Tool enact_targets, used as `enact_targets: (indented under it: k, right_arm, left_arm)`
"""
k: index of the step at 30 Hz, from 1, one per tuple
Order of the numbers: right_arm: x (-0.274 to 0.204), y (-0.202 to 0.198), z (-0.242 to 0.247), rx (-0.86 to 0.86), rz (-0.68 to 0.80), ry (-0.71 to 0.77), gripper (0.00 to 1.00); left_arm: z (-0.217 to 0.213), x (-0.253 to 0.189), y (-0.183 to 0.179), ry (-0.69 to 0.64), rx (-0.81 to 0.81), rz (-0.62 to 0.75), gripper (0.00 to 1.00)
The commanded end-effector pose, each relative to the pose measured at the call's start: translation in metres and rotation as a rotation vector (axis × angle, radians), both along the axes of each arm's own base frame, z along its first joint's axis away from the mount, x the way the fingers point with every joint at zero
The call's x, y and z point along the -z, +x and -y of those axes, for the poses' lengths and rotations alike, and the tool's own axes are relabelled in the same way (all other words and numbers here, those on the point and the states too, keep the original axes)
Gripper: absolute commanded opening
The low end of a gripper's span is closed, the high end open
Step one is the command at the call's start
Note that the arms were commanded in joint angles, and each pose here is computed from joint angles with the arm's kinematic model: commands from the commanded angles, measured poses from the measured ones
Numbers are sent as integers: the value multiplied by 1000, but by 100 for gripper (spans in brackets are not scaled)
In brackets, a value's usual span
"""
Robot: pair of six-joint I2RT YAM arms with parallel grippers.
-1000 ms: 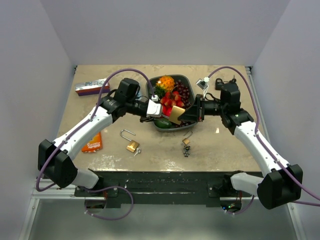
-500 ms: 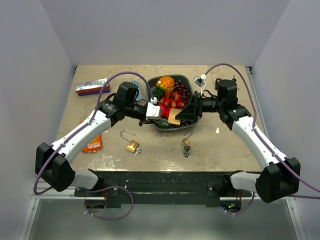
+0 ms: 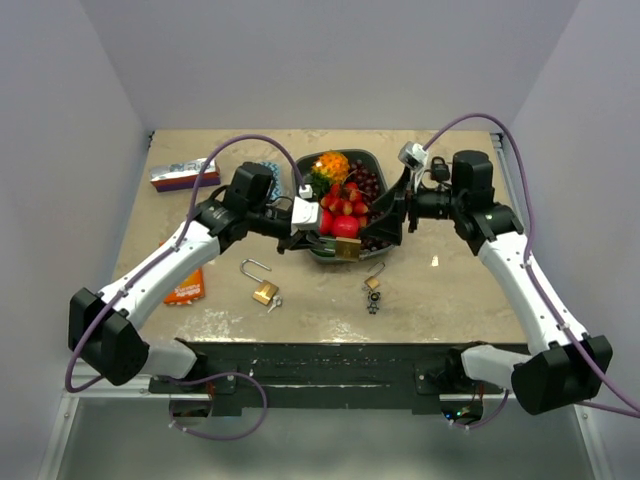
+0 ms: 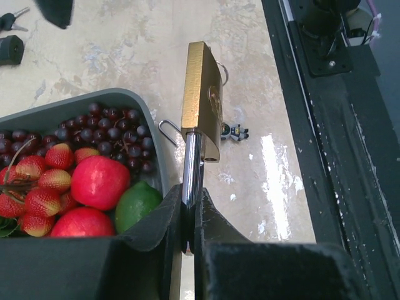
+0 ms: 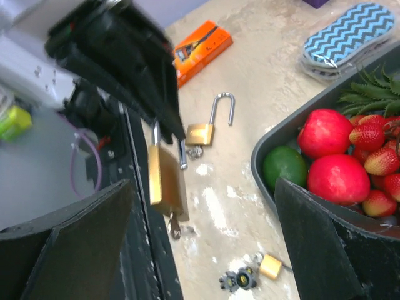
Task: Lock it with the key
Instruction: Pick up the lock from the center of the board, then lock the lock.
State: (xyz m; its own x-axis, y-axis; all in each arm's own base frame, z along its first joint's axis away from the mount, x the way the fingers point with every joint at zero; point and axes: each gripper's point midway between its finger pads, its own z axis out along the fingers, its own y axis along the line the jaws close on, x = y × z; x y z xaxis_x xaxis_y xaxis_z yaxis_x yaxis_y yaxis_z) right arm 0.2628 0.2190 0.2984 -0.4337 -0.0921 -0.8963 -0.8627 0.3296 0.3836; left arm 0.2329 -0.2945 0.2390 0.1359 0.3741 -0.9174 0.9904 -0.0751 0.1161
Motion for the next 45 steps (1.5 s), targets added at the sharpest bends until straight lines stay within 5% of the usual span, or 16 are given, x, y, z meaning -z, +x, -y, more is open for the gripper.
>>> enact_targets:
  k: [1,12,27,30,31,36,38,42,45]
  right_arm:
    - [-8,-29,3,-136,176,-48,99]
    - [23,-51,-19,-238,226,-141,94]
    - [31,-42,-44,-257,281,-179,39]
    - [30,-44,-47,-261,288,-182,19]
    - [30,-44,-47,-263,288,-181,1]
    - [14,-44,-55,-245,235,-120,0]
    - [4,-45,-62,-238,166,-54,0]
    - [1,-44,-65,-227,123,-22,0]
    - [1,-45,-64,-238,131,-17,0]
  left_arm:
    - [10,-67,-4,-157,46,91,0]
    - [18,-80,6,-184,21,68,0]
    - [21,-82,8,-194,1,34,0]
    - [21,-82,8,-195,4,33,0]
    - [21,-81,8,-192,4,29,0]
    - [18,-73,13,-175,-27,11,0]
    - [11,-66,17,-166,-33,-2,11]
    - [3,-63,13,-158,-17,-11,48]
    - [-9,-61,13,-147,-48,-31,55]
